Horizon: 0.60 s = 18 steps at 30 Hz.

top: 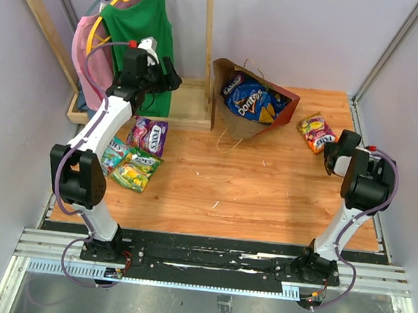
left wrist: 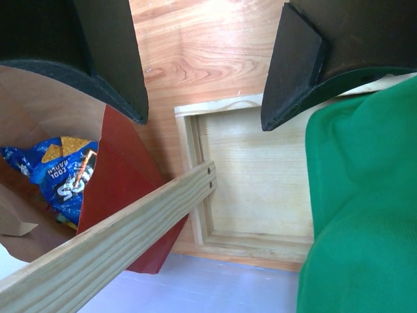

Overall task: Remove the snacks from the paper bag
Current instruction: Place the snack at the center of the board.

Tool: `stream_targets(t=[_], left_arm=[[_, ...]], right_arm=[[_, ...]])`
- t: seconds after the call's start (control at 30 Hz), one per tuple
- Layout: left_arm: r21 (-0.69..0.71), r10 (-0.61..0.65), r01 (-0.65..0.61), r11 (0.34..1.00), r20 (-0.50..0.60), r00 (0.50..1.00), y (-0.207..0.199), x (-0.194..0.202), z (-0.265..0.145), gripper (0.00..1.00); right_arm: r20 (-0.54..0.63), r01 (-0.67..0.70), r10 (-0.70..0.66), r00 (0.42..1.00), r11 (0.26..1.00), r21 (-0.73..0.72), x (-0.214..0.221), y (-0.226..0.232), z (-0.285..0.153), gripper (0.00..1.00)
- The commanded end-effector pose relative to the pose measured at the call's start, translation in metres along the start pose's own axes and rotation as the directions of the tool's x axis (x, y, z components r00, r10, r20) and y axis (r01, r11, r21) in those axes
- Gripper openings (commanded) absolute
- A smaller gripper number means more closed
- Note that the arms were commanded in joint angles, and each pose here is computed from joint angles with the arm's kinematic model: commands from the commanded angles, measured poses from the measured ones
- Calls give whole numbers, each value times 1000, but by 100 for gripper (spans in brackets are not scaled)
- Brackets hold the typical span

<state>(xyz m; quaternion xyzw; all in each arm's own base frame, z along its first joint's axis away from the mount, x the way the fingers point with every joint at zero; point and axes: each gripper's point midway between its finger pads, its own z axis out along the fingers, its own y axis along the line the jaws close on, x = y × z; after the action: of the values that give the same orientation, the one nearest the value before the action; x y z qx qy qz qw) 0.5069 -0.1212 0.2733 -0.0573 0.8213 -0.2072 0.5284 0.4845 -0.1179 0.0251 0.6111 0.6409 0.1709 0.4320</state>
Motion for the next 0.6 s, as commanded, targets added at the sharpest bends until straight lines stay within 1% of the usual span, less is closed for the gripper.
stream_targets(t=[0.0, 0.13, 0.23, 0.37, 0.4, 0.43, 0.57], left_arm=[[24, 36, -37, 999, 27, 999, -22, -8, -4, 74], [-11, 93, -93, 996, 5, 996, -38, 1, 6, 73], [13, 113, -113, 994, -12, 994, -54, 9, 12, 73], [40, 124, -123, 992, -23, 992, -69, 15, 17, 73], [44, 126, -125, 991, -24, 992, -71, 16, 18, 73], [51, 130, -128, 990, -28, 991, -75, 19, 19, 73], [77, 168, -165, 983, -44, 985, -96, 30, 24, 73]], right_arm=[[117, -69, 68, 991, 998, 7, -4, 2, 1, 1], [132, -109, 112, 985, 994, -31, -4, 13, 8, 1], [143, -139, 148, 979, 988, -72, -2, 20, 16, 1], [131, -105, 120, 984, 988, -112, 2, 39, 21, 1], [120, -101, 117, 986, 986, -130, 5, 43, 20, 5], [106, -97, 112, 988, 985, -142, 9, 45, 19, 11], [61, -116, 129, 990, 978, -175, 25, 46, 6, 53]])
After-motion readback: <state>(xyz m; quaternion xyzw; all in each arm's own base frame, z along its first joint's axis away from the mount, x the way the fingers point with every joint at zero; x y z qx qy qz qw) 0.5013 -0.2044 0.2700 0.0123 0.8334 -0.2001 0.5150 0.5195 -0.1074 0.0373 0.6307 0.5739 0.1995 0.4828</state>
